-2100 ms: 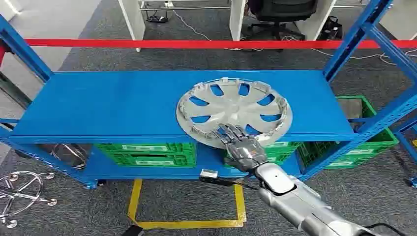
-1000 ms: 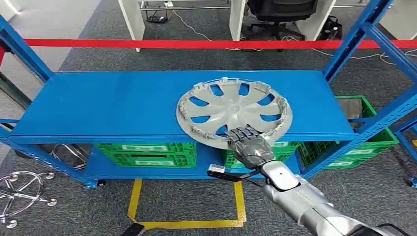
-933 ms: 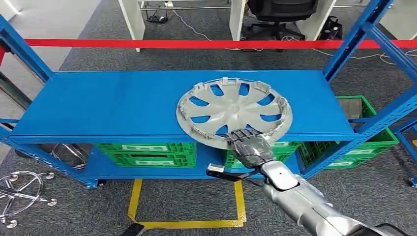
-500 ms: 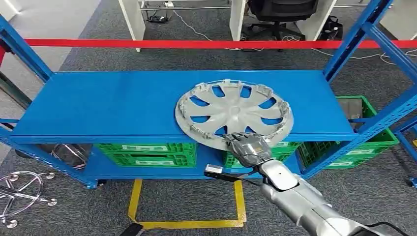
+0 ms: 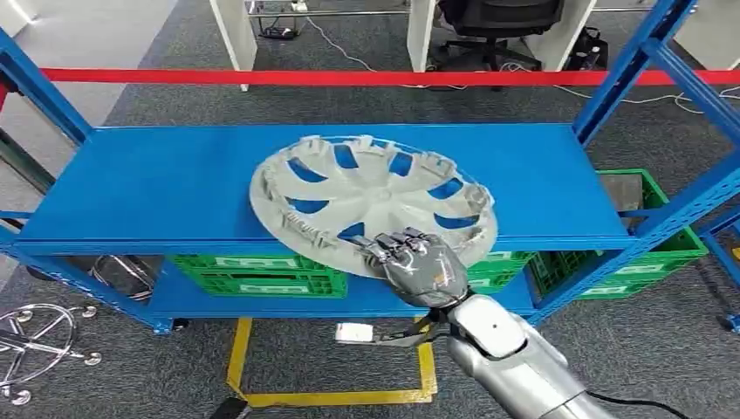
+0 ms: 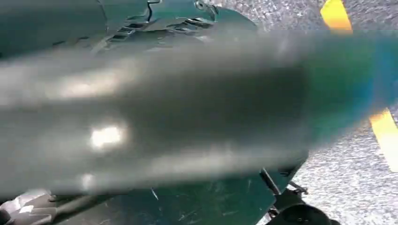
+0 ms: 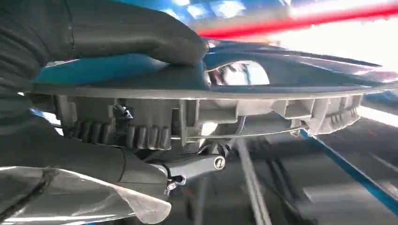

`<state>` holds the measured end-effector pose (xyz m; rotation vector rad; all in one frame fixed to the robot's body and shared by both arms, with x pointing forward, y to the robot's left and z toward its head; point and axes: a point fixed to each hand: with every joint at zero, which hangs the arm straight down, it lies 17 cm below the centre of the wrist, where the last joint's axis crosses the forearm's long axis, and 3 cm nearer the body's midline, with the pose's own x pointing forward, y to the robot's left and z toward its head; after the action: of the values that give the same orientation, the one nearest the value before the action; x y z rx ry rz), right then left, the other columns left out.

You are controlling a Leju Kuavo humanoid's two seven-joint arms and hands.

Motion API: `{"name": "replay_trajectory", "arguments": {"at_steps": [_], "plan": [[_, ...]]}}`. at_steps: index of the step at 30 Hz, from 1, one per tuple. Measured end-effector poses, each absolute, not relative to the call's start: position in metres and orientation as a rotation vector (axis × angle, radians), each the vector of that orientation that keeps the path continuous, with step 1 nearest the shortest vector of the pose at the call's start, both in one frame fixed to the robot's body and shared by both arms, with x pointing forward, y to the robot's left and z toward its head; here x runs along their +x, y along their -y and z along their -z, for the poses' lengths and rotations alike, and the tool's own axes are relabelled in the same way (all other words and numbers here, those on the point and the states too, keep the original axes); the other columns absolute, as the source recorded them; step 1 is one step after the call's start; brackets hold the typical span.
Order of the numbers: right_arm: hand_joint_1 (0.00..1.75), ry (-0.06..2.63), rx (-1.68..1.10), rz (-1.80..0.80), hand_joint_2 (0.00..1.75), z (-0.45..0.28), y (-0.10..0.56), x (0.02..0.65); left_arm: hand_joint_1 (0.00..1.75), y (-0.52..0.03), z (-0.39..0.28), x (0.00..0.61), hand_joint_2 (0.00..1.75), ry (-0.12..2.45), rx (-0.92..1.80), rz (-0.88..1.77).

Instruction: Take the parts from the cabinet and place them on the table.

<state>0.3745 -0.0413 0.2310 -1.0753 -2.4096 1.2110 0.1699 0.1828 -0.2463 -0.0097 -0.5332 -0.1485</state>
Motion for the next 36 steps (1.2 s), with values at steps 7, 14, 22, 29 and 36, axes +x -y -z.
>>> {"name": "replay_trajectory", "arguments": {"at_steps": [7, 14, 22, 29, 36], "plan": [[1.75, 2.646, -1.173, -1.063, 1.75, -0.31, 0.035, 0.33, 0.0, -0.185, 0.246, 0.171, 1.75, 0.547, 0.001, 0.148], [1.75, 2.779, -1.216, -0.98, 1.75, -0.347, 0.039, 0.298, 0.0, -0.187, 0.244, 0.175, 1.75, 0.571, 0.015, 0.156], [1.75, 2.887, -1.251, -0.898, 1.75, -0.377, 0.043, 0.269, 0.0, -0.184, 0.242, 0.177, 1.75, 0.583, 0.003, 0.168], [1.75, 2.894, -1.263, -0.894, 1.75, -0.378, 0.046, 0.265, 0.0, -0.184, 0.242, 0.177, 1.75, 0.585, -0.003, 0.187], [1.75, 2.888, -1.264, -0.888, 1.75, -0.377, 0.047, 0.265, 0.0, -0.184, 0.242, 0.178, 1.75, 0.588, -0.003, 0.192]]}}
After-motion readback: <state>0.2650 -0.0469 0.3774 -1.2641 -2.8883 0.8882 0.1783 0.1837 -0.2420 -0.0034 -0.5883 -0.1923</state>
